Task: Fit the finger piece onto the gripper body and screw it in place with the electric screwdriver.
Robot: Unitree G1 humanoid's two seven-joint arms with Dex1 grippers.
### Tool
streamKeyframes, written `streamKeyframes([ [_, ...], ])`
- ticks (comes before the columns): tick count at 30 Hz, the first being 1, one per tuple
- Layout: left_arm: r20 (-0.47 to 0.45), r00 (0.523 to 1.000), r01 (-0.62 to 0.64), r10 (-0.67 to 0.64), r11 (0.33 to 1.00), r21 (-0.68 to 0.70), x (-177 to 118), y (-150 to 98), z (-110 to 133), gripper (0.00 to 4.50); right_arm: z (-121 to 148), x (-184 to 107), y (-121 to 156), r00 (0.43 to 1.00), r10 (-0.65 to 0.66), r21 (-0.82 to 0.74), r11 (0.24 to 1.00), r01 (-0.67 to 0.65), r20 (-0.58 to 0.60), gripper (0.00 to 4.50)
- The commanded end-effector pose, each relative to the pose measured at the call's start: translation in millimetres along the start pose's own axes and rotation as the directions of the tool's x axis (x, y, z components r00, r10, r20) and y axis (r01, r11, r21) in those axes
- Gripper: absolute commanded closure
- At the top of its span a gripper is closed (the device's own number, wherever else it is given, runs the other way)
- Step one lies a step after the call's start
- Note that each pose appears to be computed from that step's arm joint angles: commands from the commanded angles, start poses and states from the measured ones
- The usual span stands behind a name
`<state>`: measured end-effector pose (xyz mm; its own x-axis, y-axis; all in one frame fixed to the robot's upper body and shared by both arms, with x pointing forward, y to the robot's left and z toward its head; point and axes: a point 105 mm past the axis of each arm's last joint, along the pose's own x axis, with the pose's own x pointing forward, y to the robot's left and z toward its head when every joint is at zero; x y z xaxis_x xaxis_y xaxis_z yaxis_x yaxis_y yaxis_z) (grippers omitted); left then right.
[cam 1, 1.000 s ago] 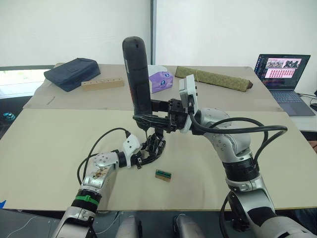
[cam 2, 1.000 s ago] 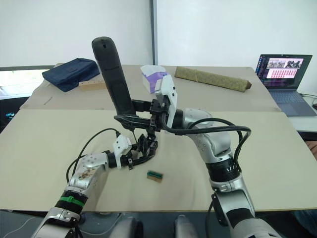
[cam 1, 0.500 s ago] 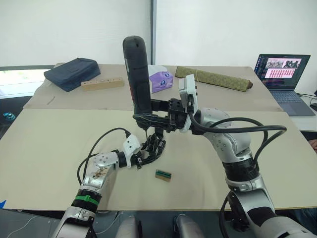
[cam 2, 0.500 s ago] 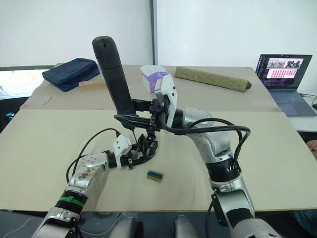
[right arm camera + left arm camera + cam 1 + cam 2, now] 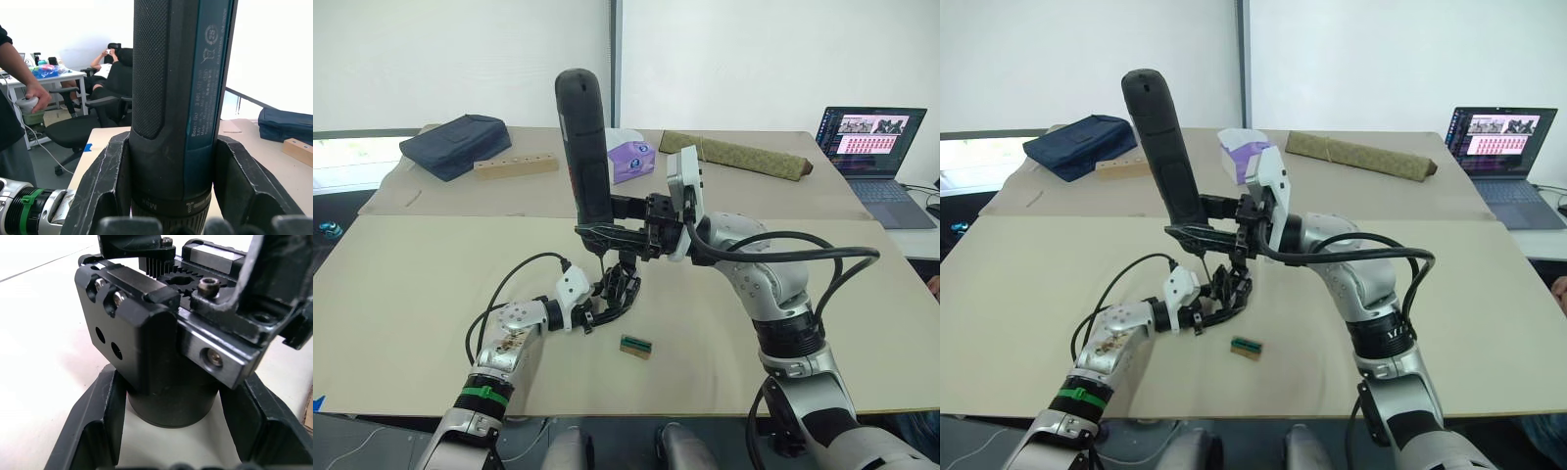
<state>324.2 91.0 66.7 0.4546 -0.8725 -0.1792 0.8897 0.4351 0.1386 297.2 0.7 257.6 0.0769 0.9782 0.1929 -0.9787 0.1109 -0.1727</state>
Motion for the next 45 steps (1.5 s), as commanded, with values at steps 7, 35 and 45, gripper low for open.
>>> streamKeyframes([
  [7,-0.075,0.996,0.033,-0.040,0.996,-0.085,-1,-14,-26,2.23,31,3,5,0.995,0.032,-0.087,0.996,-0.024,0.091,2.59],
  [35,-0.075,0.996,0.037,-0.044,0.995,-0.088,1,-15,-26,2.23,19,1,2,0.998,0.011,-0.090,0.996,-0.005,0.069,2.59],
  [45,-0.076,0.996,0.036,-0.043,0.995,-0.089,1,-14,-26,2.23,16,0,2,0.998,0.010,-0.088,0.996,-0.005,0.062,2.59],
])
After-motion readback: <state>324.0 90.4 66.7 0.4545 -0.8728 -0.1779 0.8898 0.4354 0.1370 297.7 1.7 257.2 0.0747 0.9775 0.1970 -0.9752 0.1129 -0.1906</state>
